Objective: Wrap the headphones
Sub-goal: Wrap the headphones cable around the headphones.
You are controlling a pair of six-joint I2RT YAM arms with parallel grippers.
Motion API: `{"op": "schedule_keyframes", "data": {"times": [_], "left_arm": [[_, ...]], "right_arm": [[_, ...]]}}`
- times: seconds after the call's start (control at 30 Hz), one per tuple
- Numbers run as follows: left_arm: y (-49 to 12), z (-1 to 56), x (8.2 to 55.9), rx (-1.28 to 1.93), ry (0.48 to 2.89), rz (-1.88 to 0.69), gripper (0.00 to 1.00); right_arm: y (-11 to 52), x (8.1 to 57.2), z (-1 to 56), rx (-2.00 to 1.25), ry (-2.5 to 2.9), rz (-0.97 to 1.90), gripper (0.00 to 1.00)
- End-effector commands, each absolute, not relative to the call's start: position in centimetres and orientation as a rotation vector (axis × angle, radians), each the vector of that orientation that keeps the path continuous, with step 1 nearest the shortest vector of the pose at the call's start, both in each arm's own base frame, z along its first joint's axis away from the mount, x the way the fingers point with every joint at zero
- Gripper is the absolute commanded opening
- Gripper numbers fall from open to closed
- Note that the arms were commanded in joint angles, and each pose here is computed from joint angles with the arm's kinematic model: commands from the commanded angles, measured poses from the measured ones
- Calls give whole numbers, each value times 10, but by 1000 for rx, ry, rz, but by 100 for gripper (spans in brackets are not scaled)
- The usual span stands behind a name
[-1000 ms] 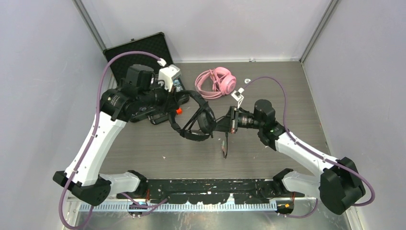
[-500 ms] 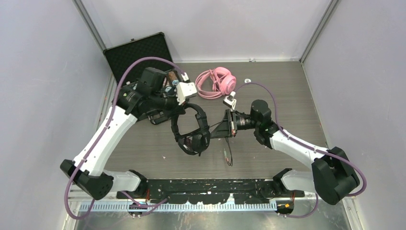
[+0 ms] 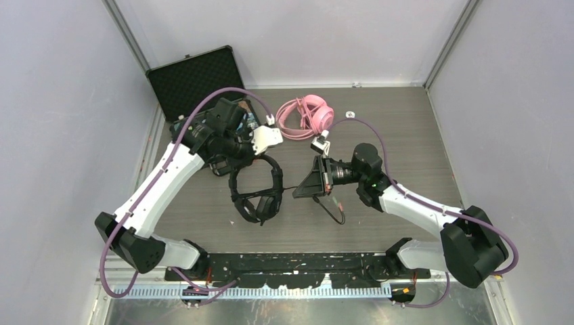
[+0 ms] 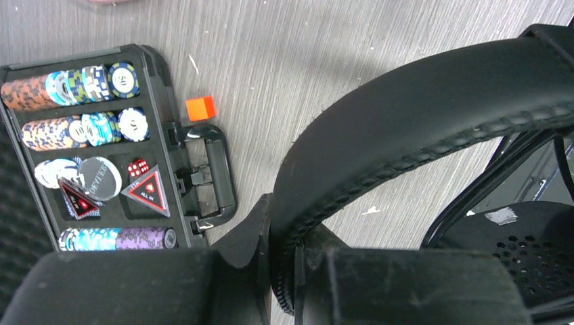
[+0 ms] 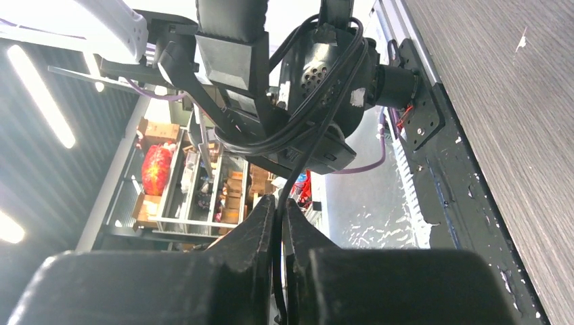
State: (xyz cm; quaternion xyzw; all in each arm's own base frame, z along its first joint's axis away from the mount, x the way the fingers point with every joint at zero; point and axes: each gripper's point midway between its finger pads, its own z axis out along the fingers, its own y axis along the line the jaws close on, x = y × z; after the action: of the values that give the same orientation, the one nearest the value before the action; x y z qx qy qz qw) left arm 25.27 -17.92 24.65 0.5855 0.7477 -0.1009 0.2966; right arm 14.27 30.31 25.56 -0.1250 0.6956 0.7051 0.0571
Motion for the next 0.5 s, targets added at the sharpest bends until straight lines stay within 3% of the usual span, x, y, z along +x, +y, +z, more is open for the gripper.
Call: {"op": "schedule_keyframes", "data": {"times": [0.0, 0.03, 0.1, 0.47], "left_arm": [[-157, 242, 250, 1624, 2027, -151, 0], [-158, 242, 251, 1617, 2029, -149, 0], [-158, 243, 255, 1590, 2034, -133, 0], [-145, 234, 270, 1476, 2101, 18, 0]], "right_arm": [[300, 144, 274, -434, 1996, 2136, 8], [301, 145, 274, -431, 1999, 2136, 3], [301, 145, 273, -429, 2002, 2137, 1], [309, 161, 286, -300, 1964, 2178, 5]]}}
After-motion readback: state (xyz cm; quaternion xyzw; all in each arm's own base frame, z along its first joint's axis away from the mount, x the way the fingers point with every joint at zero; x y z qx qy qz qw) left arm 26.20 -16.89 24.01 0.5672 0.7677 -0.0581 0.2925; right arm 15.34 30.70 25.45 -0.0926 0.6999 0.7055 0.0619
